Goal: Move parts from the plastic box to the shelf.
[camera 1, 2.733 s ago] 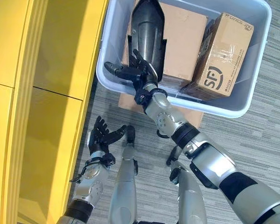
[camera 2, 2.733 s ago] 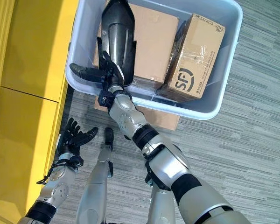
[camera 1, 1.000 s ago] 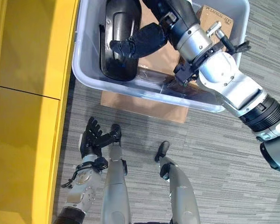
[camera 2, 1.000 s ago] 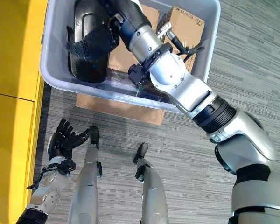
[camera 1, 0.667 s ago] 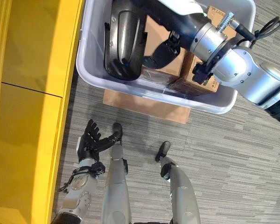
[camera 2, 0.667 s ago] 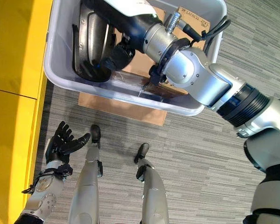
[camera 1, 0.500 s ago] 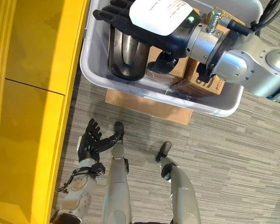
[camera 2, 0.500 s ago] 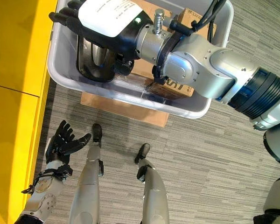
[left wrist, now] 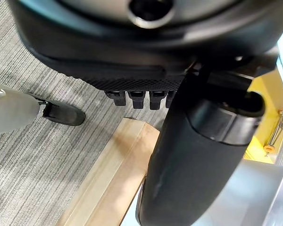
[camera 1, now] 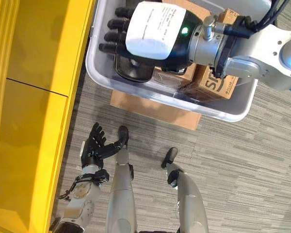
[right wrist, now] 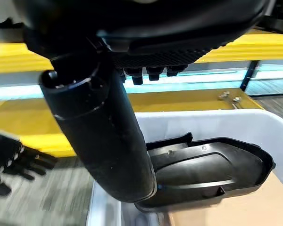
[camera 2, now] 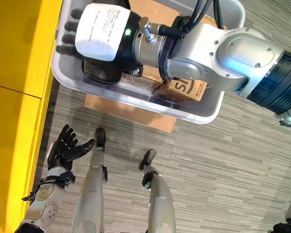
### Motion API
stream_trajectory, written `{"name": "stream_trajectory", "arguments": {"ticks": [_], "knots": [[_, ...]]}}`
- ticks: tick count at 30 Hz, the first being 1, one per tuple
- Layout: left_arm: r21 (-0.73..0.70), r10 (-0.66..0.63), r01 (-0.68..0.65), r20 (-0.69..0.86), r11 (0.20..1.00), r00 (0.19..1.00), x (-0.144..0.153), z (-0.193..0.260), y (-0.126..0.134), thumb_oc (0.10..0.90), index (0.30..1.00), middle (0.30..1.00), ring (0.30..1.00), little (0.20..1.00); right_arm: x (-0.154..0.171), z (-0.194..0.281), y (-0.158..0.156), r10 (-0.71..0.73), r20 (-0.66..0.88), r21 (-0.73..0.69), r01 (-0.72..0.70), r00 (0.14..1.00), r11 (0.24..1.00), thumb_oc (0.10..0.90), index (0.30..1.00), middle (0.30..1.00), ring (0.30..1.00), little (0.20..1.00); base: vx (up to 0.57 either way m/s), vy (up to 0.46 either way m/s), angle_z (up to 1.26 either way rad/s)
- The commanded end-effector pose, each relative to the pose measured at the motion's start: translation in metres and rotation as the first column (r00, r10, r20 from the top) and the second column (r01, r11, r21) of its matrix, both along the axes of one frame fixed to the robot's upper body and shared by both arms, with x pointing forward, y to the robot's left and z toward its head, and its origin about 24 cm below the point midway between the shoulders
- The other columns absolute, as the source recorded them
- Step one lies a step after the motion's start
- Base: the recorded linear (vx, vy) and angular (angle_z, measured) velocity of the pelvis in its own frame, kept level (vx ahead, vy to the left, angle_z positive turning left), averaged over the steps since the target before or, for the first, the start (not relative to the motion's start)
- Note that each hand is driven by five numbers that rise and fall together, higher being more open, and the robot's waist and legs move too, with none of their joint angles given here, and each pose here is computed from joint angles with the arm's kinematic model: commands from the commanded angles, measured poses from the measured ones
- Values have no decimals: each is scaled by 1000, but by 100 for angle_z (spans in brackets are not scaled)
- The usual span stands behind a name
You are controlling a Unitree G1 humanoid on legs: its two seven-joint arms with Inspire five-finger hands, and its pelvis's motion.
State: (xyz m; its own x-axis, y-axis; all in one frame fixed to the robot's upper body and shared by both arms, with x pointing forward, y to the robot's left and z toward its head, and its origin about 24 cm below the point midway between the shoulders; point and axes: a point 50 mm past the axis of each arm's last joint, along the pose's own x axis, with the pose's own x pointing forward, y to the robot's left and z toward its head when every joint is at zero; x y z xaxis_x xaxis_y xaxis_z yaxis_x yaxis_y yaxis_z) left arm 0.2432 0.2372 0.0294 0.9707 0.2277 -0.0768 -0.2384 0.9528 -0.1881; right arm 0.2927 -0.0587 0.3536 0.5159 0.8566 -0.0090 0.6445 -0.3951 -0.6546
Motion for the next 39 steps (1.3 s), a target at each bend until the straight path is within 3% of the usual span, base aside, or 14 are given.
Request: {"name": "stream_trajectory", "arguments": {"ticks": [1,20,39], "knots": [[125,-3,-13,128,992,992,-9,32,24,900,1000,1000,1000,1000,-26,47,-7,14,212,4,-16,977,1000,900,1000,1000,1000,1000,23,3,7],[193,7,-35,142,981,990,-13,42,39,900,1000,1000,1000,1000,11,63,-54,-238,369,49,237,899,970,900,1000,1000,1000,1000,2,0,0],[166,23,-49,154,985,988,-13,40,36,900,1000,1000,1000,1000,18,64,-57,-252,383,75,242,889,967,900,1000,1000,1000,1000,2,-1,1]]}}
